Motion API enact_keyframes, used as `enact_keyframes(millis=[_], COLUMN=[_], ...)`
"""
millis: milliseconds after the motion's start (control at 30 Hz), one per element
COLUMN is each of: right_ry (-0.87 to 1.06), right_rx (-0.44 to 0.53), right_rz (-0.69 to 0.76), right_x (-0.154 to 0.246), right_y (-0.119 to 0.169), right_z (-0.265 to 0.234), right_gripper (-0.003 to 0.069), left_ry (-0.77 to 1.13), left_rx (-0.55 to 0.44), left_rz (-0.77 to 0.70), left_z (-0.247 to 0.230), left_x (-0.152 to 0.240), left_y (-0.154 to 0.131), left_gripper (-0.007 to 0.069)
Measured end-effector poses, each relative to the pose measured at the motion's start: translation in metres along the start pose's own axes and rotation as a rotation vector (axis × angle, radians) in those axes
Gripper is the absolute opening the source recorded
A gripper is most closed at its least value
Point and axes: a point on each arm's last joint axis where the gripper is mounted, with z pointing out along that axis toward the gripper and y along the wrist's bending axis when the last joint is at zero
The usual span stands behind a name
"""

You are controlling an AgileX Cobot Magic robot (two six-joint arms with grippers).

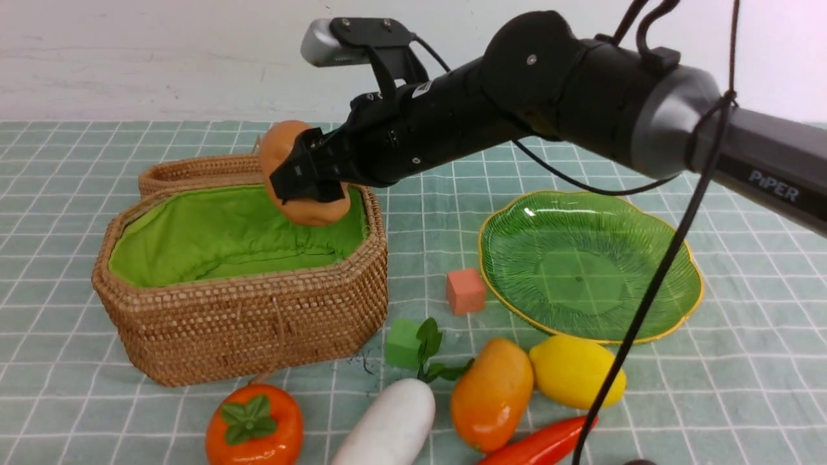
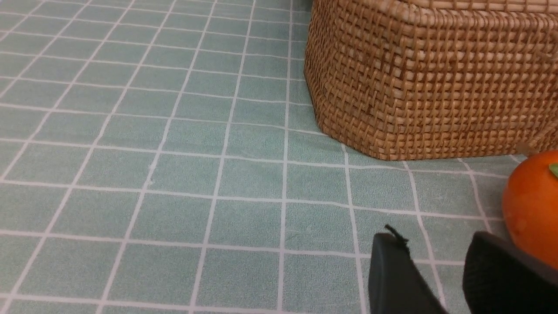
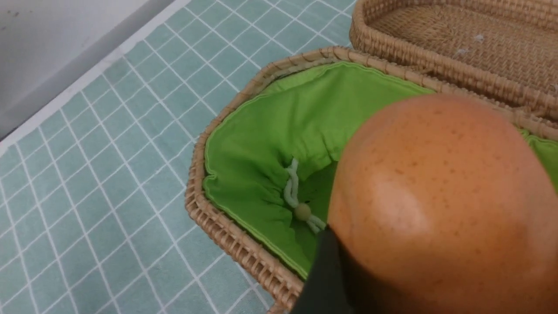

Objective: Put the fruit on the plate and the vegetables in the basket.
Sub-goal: Use the right arm to grab a potato and put it into the left basket, then grab an eggplant with your right arm and place it in the basket on the left.

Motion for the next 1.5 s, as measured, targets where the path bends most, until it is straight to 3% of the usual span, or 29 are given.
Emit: enact_keyframes(millis=[333,533,900,1000,1133,1367,1500], right_ry=[-0.033,-0.036,0.003,0.106,0.278,0.456,0.584], right_rx=[0.019,0.025,0.007,-0.001,0.078,0.315,0.317], right_rz=[-0.022,-0.029,-0.058,-0.061,0.013,0.137,0.206], right_x=[0.0,0.0,-0.007,-0.017,-0.016,0.024,0.069], right_y=[0.006,0.005,0.008,0.008,0.005,-0.007,-0.006], right_z=[0.008,0.008,-0.014,-0.07,-0.136,-0.17,-0.171], right_gripper=[0.0566,0.0678,0.0636,0.0602,0.0573,0.0566,0.0566], left_ry=[0.0,0.0,0.0,0.0,0.0,0.0,0.0], left_rx=[0.0,0.0,0.0,0.0,0.0,0.0,0.0], left_rz=[0.0,0.0,0.0,0.0,0.0,0.0,0.0], left_z=[0.0,0.0,0.0,0.0,0.0,0.0,0.0], left_x=[0.0,0.0,0.0,0.0,0.0,0.0,0.0], left_y=[0.0,0.0,0.0,0.0,0.0,0.0,0.0], left_gripper=[0.0239,0.0239,0.0239,0.0239,0.0239,0.0239,0.0239])
